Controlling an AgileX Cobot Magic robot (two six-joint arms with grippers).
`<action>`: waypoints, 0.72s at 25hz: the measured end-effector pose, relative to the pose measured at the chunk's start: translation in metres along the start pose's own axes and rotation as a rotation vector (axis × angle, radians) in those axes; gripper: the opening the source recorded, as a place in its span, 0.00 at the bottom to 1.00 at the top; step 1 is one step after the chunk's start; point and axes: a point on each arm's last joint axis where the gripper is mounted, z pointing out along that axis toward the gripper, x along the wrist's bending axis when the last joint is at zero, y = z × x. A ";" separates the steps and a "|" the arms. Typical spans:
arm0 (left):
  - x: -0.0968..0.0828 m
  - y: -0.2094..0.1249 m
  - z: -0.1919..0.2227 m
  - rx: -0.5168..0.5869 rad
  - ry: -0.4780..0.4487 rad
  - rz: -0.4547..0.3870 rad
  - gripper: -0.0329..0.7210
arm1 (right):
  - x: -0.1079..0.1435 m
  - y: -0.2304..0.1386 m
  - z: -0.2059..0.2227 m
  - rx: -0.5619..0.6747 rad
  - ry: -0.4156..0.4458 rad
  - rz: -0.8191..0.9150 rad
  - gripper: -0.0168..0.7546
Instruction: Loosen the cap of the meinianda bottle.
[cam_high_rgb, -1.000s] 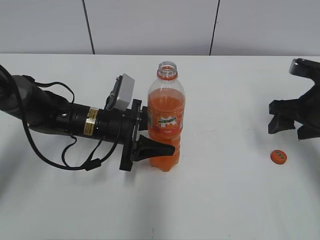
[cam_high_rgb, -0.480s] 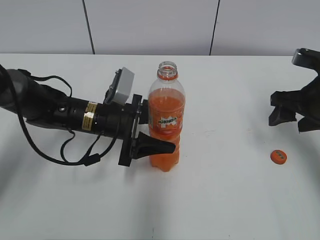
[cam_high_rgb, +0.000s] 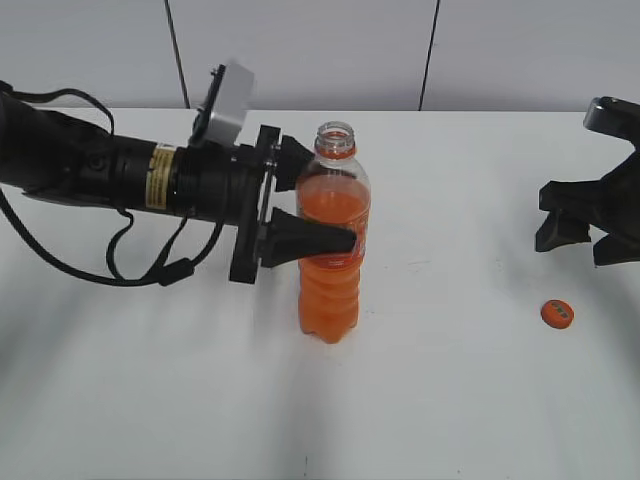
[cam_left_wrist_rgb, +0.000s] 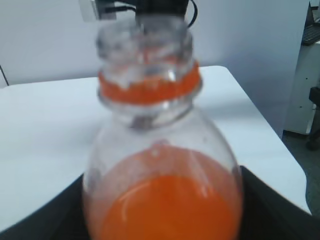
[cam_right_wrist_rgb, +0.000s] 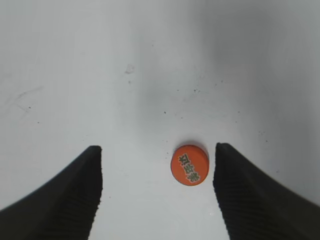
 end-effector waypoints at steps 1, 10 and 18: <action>0.000 0.006 -0.002 -0.004 0.004 0.006 0.68 | 0.000 0.000 0.000 0.000 0.000 0.002 0.69; -0.005 0.059 -0.017 -0.045 0.040 0.120 0.68 | 0.003 0.003 -0.004 0.032 0.011 -0.002 0.69; -0.020 0.118 -0.037 -0.092 0.081 0.260 0.68 | 0.014 0.021 -0.025 0.077 0.043 -0.011 0.69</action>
